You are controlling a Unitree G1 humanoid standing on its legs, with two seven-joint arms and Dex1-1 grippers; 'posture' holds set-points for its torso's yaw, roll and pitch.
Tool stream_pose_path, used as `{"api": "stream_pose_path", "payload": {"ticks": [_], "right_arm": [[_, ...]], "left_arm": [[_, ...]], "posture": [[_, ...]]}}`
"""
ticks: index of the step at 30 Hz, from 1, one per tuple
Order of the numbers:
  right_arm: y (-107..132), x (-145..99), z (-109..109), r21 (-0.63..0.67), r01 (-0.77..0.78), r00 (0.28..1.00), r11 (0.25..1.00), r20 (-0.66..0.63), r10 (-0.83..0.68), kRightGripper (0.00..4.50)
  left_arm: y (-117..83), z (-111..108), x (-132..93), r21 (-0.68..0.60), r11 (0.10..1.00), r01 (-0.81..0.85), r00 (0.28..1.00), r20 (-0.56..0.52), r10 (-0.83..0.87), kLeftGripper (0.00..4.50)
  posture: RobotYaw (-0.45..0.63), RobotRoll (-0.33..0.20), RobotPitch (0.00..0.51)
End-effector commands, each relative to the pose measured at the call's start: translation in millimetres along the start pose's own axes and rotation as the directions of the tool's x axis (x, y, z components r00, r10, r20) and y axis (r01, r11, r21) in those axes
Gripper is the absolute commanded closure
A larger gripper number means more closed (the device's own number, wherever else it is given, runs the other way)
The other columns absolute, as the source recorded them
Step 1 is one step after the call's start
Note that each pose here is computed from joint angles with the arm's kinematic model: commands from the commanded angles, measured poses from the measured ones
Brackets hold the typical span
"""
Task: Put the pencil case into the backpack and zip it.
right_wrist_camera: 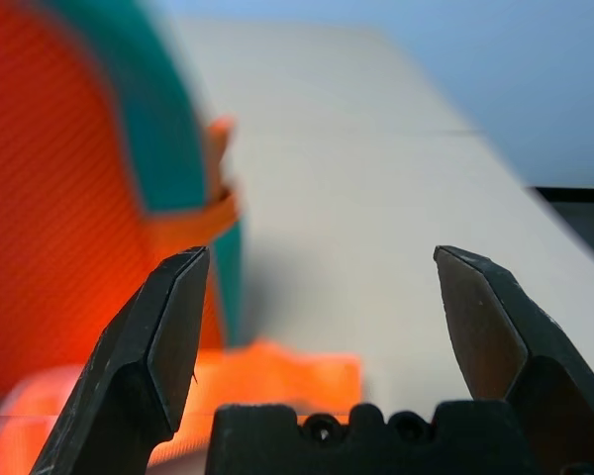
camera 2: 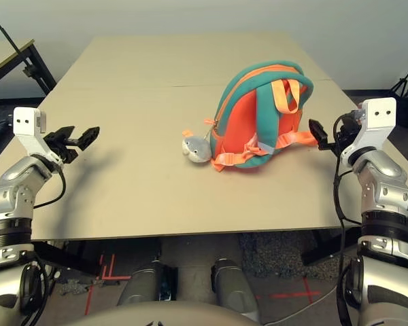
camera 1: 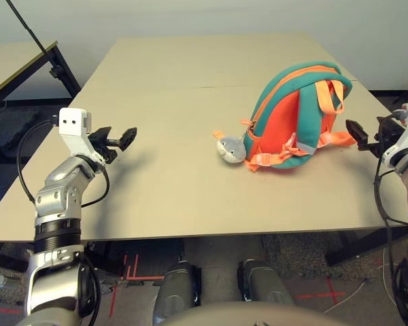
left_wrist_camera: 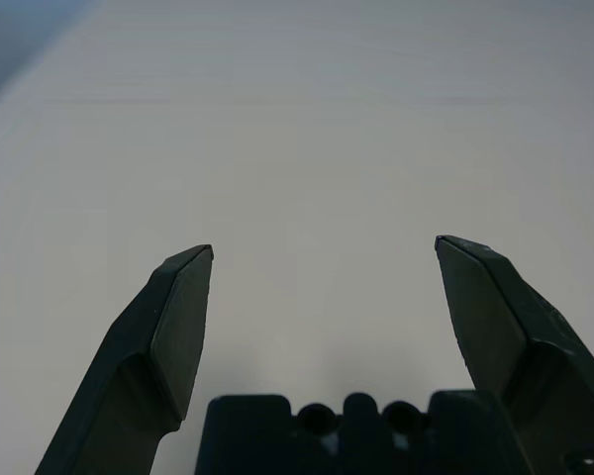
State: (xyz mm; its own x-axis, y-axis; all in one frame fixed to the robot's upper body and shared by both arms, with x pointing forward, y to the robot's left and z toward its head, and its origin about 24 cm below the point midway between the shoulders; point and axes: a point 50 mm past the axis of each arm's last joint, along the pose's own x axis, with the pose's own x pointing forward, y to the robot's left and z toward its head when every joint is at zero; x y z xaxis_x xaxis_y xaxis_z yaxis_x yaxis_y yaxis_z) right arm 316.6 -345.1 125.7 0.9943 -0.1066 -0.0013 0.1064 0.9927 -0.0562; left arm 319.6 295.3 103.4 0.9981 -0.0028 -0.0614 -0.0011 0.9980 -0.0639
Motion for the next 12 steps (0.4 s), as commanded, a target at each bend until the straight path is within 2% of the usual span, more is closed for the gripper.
{"api": "stream_pose_path", "payload": {"ticks": [1, 7, 12], "right_arm": [[-13, 2, -4, 0.007, 0.113, 0.994, 0.994, 0.007, -0.113, 0.01], [-21, 8, -8, -0.009, 0.221, 0.975, 0.975, 0.001, -0.221, 0.01], [-15, 10, -15, -0.007, 0.226, 0.974, 0.974, -0.006, -0.226, 0.01]], "left_arm": [[7, -5, 6, 0.042, 0.993, -0.115, 0.993, 0.04, 0.113, 0.0], [-1, -13, 15, 0.053, 0.98, -0.194, 0.98, 0.055, 0.191, 0.0], [-15, -29, 13, 0.044, 0.983, -0.179, 0.983, 0.036, 0.177, 0.0]], "posture": [[-0.11, 0.0, 0.024], [-0.11, 0.0, 0.054], [-0.11, 0.0, 0.061]]}}
